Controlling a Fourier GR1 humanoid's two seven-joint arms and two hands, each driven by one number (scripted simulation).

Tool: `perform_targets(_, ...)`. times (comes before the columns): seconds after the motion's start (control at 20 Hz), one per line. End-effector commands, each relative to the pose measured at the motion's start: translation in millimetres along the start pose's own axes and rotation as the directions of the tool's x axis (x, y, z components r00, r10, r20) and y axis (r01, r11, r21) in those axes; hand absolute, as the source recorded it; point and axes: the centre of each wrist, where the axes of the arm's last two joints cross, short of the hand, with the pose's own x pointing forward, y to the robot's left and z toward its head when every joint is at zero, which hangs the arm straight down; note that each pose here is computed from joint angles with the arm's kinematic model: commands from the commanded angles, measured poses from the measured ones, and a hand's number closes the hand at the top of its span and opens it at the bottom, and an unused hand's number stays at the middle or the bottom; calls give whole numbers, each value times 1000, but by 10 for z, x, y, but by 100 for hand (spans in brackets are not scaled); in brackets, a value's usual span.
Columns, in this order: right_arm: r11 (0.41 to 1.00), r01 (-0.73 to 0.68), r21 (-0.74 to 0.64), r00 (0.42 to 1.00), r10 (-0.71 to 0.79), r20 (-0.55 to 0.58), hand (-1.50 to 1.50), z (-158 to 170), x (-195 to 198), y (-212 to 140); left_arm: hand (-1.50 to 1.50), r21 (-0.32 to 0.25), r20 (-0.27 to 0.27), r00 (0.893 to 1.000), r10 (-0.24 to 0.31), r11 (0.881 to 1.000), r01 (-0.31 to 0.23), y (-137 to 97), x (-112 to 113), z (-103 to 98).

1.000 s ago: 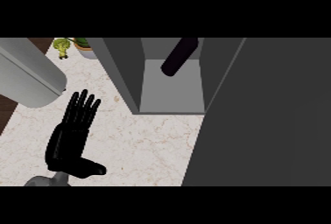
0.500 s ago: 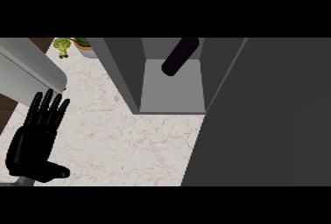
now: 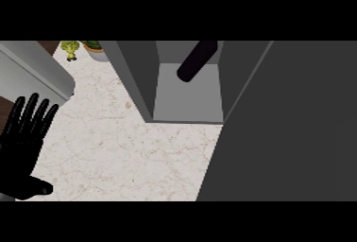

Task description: Pick up the wine, place it into the cabinet and close the cabinet

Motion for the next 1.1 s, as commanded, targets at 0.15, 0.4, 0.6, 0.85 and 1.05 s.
perform_targets(0.15,979,199,45,970,-203,136,150,-159,295,175,-150,-24,-16,1000,5,1000,-5,143,71,8)
perform_targets(0.4,984,165,69,976,-173,135,150,-341,268,142,-150,-25,-9,1000,2,1000,-2,196,126,-34)
perform_targets(0.6,985,159,67,979,-166,120,150,-584,240,104,-150,-42,-21,1000,-7,999,6,180,118,-84)
perform_targets(0.85,989,144,42,979,-148,142,150,-1198,286,229,-150,-31,-16,1000,3,1000,-4,303,129,-30)
perform_targets(1.05,991,130,30,985,-133,113,150,-1829,435,393,-150,-1,-9,1000,7,1000,-7,330,160,-84)
